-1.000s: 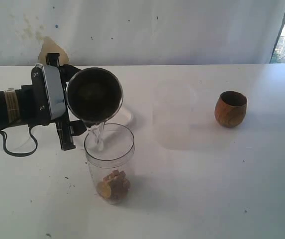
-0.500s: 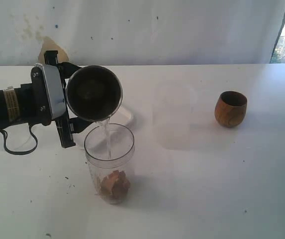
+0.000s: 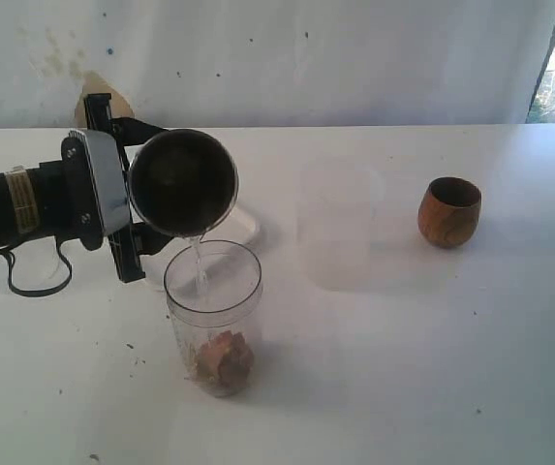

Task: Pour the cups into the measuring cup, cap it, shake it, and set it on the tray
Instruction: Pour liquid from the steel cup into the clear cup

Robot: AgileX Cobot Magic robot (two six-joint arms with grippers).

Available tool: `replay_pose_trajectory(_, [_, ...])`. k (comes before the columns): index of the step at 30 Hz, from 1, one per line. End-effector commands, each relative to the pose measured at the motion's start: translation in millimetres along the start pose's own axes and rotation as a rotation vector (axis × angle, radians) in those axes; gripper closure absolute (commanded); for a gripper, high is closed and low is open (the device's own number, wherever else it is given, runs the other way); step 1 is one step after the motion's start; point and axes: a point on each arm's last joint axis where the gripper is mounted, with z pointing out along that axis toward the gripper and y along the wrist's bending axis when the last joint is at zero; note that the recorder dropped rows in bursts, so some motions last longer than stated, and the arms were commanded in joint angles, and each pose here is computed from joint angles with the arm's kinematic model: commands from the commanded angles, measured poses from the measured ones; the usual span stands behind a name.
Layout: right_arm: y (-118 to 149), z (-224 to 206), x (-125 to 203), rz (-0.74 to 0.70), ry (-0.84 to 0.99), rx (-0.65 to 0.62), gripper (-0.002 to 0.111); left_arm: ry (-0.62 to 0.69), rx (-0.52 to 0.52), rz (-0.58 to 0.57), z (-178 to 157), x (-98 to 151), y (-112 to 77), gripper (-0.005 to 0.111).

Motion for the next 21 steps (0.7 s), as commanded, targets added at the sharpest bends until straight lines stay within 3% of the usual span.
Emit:
replay_pose_trajectory(1, [-0.1,0.5,1.3,0.003,-0.005,0.003,0.108,-0.041,-0.073,0.011,0.3,-7.2,11.8,0.107])
replay_pose_trajectory(9, [-0.1,0.5,1.3,0.003,-0.005,0.003,0.108,-0.033,-0.085,0.082,0.2,-6.8,12.8,0.107])
replay_pose_trajectory(21, [-0.1,0.5,1.3,0.018,-0.005,0.003,0.108,-0.036,-0.125,0.069,-0.1,-7.2,16.4,0.107])
